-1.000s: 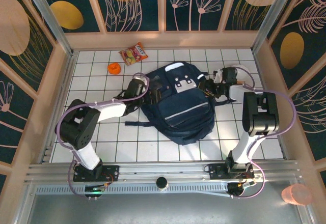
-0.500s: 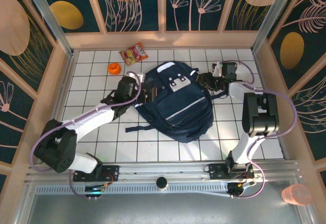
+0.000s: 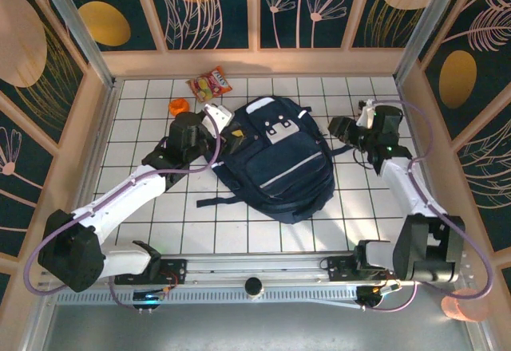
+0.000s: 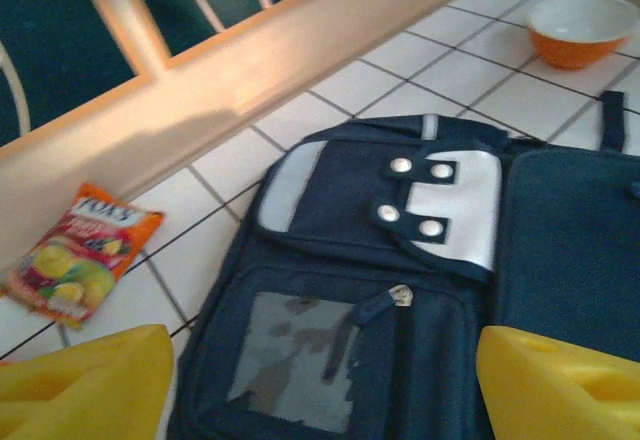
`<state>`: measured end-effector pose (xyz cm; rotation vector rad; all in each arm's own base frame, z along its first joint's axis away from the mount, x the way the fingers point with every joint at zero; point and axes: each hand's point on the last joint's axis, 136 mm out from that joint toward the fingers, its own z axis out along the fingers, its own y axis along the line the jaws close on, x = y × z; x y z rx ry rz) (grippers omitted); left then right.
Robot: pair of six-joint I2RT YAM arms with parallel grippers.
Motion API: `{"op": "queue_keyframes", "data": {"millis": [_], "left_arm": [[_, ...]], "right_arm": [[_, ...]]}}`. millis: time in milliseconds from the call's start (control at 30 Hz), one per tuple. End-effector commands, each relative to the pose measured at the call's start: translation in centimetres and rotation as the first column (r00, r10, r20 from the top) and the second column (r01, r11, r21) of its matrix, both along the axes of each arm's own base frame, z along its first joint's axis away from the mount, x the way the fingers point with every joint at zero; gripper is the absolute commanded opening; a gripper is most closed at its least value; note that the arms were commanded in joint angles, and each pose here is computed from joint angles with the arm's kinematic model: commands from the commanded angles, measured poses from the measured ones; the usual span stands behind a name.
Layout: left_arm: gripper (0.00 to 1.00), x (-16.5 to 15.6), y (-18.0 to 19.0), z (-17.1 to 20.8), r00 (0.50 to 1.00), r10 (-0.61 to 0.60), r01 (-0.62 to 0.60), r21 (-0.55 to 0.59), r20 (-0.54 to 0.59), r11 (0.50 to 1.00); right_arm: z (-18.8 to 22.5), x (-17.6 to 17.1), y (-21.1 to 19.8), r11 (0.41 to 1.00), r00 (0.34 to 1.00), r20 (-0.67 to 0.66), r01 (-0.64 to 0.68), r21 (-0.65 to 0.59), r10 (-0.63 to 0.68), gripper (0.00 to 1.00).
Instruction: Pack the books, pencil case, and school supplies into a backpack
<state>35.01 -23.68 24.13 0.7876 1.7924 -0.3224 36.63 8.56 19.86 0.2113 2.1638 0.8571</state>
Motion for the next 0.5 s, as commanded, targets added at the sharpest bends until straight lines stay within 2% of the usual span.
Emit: {"op": "queue_keyframes", "data": {"millis": [0, 100, 233, 367, 433, 467], "left_arm": [[0.75, -2.3, -2.7, -0.8, 0.966, -0.256, 0.254, 0.092, 0.018, 0.963], [0.75, -3.7, -3.6, -1.9, 0.919, -0.394, 0.386, 0.176, 0.014, 0.906], [0.76, -4.5, -3.9, -3.0, 0.860, -0.509, 0.474, 0.294, 0.049, 0.830], [0.83, -5.4, -4.3, -3.8, 0.783, -0.615, 0.530, 0.415, 0.097, 0.740], [0.83, -6.3, -4.6, -4.6, 0.725, -0.680, 0.562, 0.482, 0.105, 0.673], [0.81, -7.0, -4.8, -5.3, 0.676, -0.730, 0.588, 0.524, 0.101, 0.616]], "right_arm": [[-0.7, -2.2, -0.1, 1.000, 1.000, -0.026, 0.015, -0.016, -0.015, 0.41], [-1.2, -3.9, 0.0, 1.000, 0.999, -0.037, 0.027, -0.013, -0.027, 0.41], [-2.0, -5.6, 0.3, 0.999, 0.998, -0.052, 0.034, 0.001, -0.034, 0.41], [-3.3, -6.8, 0.2, 0.999, 0.995, -0.083, 0.048, 0.012, -0.047, 0.41], [-3.5, -7.2, 0.3, 0.999, 0.995, -0.088, 0.052, 0.017, -0.050, 0.41], [-3.6, -7.3, 0.2, 0.998, 0.995, -0.089, 0.056, 0.018, -0.054, 0.41]]}}
